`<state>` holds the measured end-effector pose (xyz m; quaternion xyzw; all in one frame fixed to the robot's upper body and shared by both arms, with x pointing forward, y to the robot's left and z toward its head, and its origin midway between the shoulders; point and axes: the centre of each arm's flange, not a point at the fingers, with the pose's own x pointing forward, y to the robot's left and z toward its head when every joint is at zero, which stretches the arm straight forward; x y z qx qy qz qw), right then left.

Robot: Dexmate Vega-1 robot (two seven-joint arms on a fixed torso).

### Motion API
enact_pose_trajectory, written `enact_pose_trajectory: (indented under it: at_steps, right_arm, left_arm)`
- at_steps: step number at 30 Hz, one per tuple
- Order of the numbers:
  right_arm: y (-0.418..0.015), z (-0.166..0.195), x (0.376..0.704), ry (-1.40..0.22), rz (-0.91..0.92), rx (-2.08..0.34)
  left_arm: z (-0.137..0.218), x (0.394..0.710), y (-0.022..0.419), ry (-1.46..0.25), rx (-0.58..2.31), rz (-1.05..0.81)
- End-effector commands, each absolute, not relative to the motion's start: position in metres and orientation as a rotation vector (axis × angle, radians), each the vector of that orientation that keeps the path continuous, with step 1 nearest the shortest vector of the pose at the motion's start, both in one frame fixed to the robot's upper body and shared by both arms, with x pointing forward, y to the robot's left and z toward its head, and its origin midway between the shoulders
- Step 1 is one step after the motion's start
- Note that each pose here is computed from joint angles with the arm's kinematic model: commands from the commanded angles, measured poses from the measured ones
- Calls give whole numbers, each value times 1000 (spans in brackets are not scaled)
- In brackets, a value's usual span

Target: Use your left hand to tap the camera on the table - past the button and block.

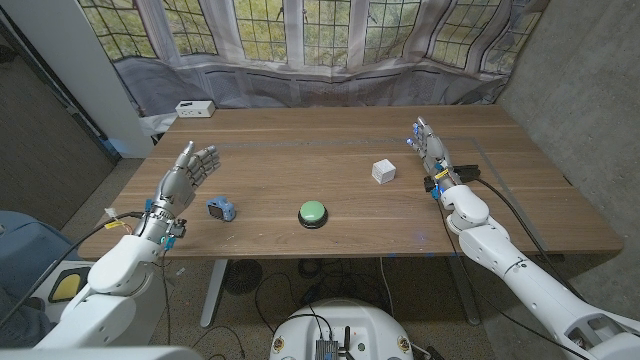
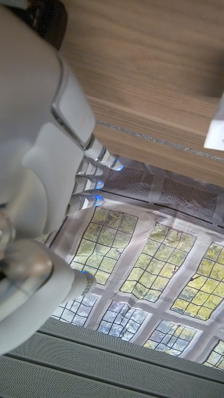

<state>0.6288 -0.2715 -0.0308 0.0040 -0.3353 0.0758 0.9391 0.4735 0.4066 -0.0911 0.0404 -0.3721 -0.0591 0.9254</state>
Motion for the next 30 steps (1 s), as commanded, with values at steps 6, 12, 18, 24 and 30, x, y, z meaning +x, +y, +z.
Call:
enact_pose_trajectory:
  at_steps: [6, 12, 18, 24, 30]
  right_arm:
    - [-268, -22, 632, -697, 163, 1]
    - [-269, -23, 631, -694, 163, -3]
    - [-270, -23, 630, -697, 163, -5]
    - [-271, -23, 628, -699, 157, -2]
    - [-273, -23, 625, -698, 152, -5]
  left_arm:
    - [-116, 450, 418, -757, 79, -66]
    - [-123, 443, 423, -762, 81, -40]
    - [-124, 440, 425, -788, 92, -6]
    - [-122, 438, 425, -814, 140, 48]
    - [-120, 434, 423, -831, 196, 106]
